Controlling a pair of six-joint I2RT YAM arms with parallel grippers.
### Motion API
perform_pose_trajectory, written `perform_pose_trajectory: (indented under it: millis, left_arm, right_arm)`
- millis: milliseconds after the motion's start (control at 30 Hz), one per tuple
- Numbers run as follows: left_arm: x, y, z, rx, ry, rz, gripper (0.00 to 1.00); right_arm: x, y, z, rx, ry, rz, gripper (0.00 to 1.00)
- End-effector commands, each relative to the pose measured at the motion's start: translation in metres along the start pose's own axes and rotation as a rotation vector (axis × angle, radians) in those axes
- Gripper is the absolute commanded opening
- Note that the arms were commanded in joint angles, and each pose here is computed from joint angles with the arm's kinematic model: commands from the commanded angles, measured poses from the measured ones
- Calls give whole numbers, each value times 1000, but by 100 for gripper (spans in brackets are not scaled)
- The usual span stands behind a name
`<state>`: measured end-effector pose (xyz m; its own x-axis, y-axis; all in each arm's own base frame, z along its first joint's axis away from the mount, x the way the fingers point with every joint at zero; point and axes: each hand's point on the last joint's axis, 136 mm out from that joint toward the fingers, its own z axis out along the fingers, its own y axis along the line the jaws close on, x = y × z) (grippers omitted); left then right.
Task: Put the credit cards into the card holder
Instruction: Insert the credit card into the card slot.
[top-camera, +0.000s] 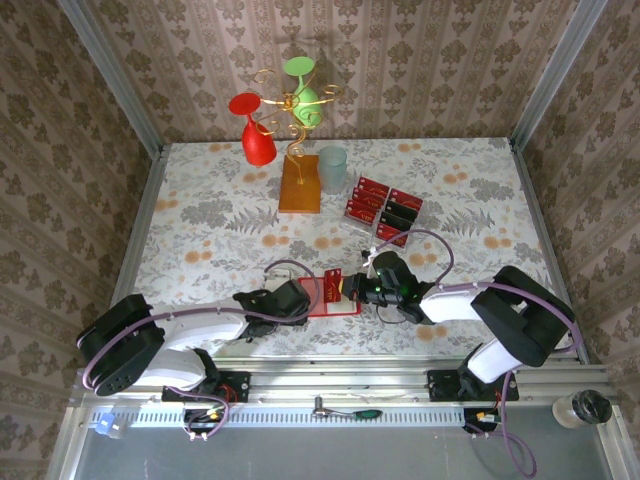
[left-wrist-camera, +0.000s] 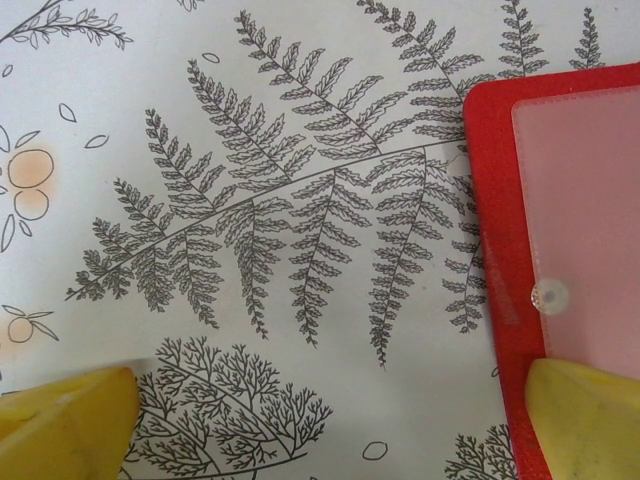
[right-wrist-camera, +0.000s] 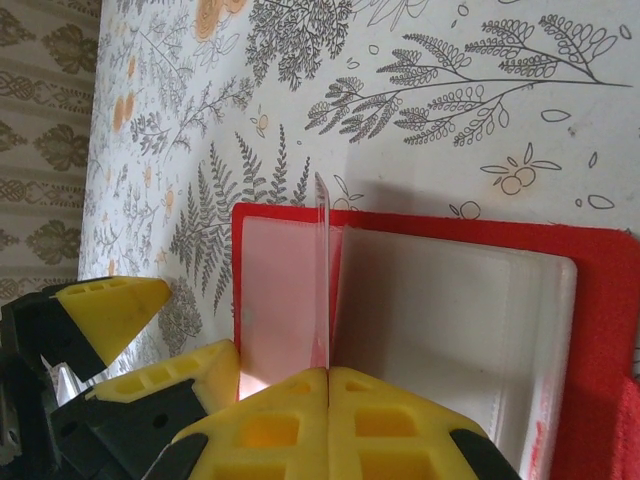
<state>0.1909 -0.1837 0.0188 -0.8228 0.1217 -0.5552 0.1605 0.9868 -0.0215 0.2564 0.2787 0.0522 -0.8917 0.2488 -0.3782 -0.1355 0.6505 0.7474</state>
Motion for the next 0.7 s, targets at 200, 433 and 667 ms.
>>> perform_pose_trajectory:
  millis: [200,433,667]
  left_arm:
    - [13,15,0,-54,25,25,100]
    - [12,14,0,-51,22,23,100]
    - [13,15,0,-52,22,24,100]
  right_arm:
    - [6,-2,4,-9,12,22,0]
    - [12,-5,3,-2,21,26,0]
    - [21,-9,0,9,36,30,0]
